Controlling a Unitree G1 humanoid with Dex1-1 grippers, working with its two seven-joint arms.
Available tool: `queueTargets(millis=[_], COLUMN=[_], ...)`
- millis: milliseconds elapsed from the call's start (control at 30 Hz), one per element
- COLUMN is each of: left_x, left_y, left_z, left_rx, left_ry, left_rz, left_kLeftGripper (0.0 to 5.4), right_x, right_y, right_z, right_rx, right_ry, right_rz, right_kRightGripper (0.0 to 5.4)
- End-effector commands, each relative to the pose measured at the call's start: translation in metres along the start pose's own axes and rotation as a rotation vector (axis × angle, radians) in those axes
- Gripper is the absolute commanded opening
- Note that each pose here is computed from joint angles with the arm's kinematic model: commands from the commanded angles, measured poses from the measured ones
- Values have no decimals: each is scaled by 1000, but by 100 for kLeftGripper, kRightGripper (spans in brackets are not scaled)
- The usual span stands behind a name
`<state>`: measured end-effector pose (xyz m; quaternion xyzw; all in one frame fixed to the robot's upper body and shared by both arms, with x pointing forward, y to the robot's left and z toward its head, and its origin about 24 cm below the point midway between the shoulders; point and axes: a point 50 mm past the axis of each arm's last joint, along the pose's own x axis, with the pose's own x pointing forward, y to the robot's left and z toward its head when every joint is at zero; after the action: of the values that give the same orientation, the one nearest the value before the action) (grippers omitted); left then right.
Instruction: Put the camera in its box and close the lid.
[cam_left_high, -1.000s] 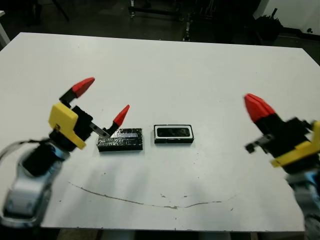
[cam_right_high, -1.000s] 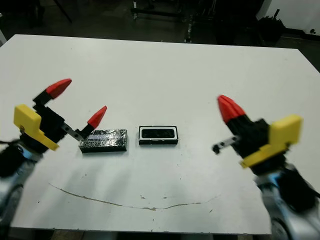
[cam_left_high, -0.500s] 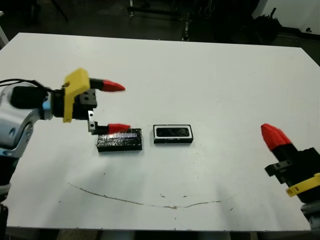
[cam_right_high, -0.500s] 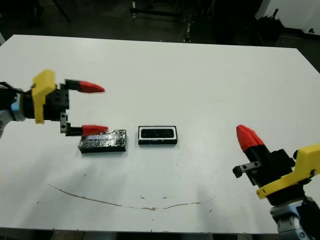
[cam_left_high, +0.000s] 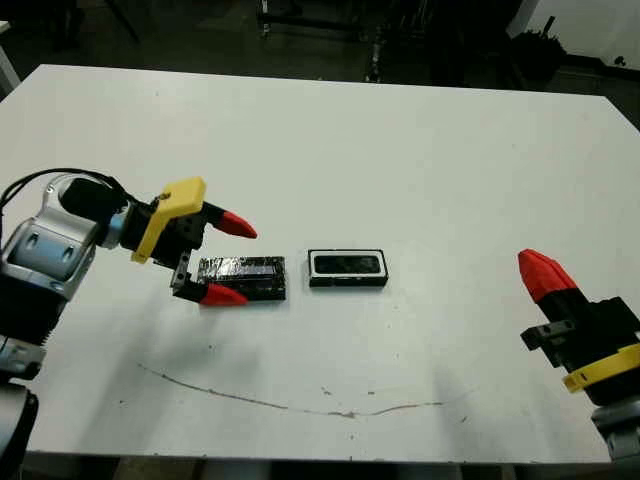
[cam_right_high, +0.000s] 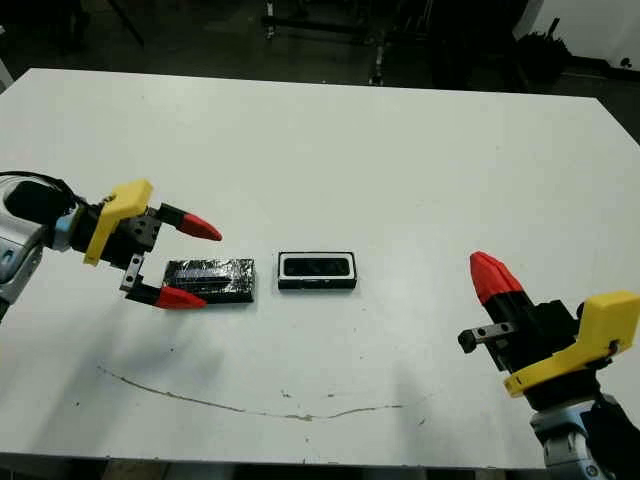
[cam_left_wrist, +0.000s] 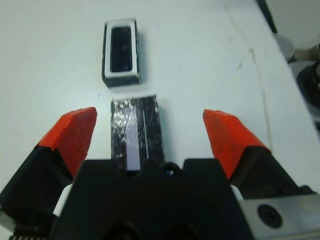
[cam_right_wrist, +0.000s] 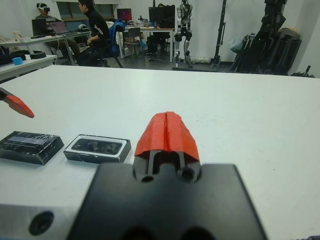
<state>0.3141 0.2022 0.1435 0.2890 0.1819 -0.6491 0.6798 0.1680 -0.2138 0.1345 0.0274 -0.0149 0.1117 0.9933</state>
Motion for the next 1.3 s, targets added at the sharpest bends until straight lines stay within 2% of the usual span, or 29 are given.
queueTargets(millis=[33, 300, 467, 1300], left_x=[-1, 4, 7, 10], left_y=[4, 5, 4, 3], left_z=[-3, -6, -7, -21], left_rx=[29, 17, -26, -7], left_ry=[57, 101, 93, 147], left_rz=[-3, -15, -27, -22], left_kLeftGripper=[540, 540, 540, 540], right_x=[1, 2, 1, 0], right_y=[-2, -3, -3, -3], right_z=[1, 1, 2, 2], right_rx=[-22, -13, -12, -9], right_ry=[5, -1, -3, -6], right_rz=[-2, 3, 7, 18], right_kRightGripper=[1, 1, 1, 1])
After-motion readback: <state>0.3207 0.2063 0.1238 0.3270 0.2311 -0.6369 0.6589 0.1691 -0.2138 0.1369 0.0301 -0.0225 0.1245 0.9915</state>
